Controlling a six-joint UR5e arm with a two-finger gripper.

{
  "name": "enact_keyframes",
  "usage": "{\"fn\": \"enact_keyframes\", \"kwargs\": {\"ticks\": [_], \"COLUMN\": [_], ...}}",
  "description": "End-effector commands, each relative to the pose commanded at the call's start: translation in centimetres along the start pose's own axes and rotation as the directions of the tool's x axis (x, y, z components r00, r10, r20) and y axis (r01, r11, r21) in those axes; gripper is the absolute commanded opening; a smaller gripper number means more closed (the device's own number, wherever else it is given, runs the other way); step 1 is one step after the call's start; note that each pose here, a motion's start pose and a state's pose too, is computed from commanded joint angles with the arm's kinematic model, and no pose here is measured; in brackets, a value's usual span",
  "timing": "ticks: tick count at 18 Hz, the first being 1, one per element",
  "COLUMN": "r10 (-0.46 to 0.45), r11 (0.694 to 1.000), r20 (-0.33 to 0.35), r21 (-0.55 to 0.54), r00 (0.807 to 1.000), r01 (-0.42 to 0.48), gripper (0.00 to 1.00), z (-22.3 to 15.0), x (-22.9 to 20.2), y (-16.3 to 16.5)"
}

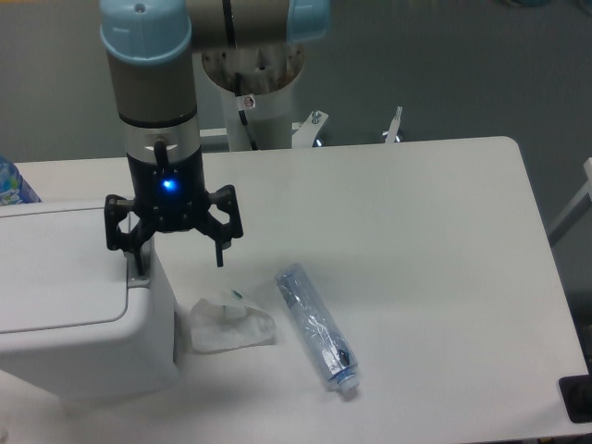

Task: Open the trash can
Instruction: 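Push the gripper against the lid tab to flip the lid open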

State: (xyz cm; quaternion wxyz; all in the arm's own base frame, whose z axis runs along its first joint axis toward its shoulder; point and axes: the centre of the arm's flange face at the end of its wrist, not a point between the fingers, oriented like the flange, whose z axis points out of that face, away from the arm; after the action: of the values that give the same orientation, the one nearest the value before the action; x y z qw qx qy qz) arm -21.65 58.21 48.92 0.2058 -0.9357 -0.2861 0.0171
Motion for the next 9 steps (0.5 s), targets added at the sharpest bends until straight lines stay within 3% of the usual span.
{"fn": "enact_keyframes", "kwargs": {"ticks": [9], "r10": [0.001], "r11": [1.000], "r20": [0.000], "r21": [-0.002], "r00": [1.000], "r01": [-0.001], "gripper": [1.00], "z": [0.12], "x": [-0.01], "y": [0.07]}}
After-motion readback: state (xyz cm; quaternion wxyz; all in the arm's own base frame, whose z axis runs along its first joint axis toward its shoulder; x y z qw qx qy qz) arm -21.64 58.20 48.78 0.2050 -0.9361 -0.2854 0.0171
